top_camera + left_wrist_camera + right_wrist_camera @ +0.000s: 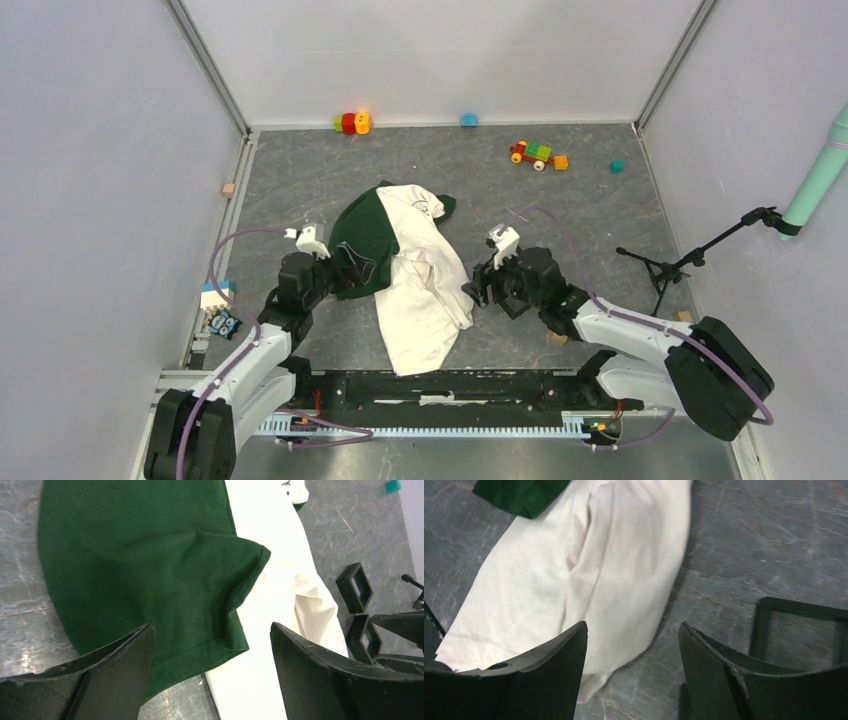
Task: Remove the brooch from the garment
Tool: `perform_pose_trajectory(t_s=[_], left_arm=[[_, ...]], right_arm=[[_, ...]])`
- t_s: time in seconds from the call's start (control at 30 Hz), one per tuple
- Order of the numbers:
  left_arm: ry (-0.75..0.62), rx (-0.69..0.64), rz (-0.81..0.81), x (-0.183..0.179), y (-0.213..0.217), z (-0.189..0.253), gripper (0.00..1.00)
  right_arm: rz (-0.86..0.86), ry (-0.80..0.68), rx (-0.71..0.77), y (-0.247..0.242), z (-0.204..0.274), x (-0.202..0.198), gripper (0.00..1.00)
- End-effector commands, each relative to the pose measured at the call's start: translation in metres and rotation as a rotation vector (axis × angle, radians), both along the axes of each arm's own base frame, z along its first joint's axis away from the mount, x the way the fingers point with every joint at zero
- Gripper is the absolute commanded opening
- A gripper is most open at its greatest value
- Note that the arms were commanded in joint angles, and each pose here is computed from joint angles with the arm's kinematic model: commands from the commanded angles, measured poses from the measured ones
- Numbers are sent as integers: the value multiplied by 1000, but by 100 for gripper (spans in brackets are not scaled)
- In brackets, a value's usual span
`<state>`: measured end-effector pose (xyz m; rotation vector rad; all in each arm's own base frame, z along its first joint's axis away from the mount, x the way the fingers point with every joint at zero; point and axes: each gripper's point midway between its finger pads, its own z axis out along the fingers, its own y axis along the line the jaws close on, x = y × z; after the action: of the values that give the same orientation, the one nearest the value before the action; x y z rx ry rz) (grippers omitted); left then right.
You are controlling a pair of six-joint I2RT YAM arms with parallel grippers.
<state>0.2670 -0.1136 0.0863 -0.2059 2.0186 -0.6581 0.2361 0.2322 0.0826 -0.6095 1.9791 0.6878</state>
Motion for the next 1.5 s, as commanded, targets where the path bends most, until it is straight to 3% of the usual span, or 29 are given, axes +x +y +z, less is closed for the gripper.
perform_pose_trajectory(t_s=[0.0,0.2,0.4,0.63,0.73,0.8,0.9,0.93,1.1,1.2,1.37,1.47], left_arm=[[-33,-25,-71,9,-20,19,89],[21,64,-128,10,-40,6,86],[61,174,-158,16,-52,-5,81],[177,262,-98,26,-45,-31,74],[211,280,-93,28,-45,-37,62],[218,281,-106,29,-47,-39,43],[201,304,-113,35,-48,-34,3],[204,323,-86,38,-43,-31,2],[179,299,-36,55,-44,24,2],[139,259,49,67,-36,81,2],[21,223,147,82,-4,212,2],[-67,298,229,70,33,285,2]], right_arm=[[55,-56,7,30,20,3,71],[98,-41,-23,45,8,-22,68],[90,-18,-85,46,-11,-34,59],[75,-2,-120,45,-21,-37,39],[55,5,-150,43,-23,-34,23],[23,-8,-167,40,-19,-27,3],[-53,-37,-202,32,-4,-14,0],[-83,-54,-213,29,4,-9,0],[-303,-157,-266,-1,58,33,0],[-367,-169,-249,-15,105,68,0],[-392,-275,-154,-20,233,108,0],[-376,-363,-90,-20,313,104,0]])
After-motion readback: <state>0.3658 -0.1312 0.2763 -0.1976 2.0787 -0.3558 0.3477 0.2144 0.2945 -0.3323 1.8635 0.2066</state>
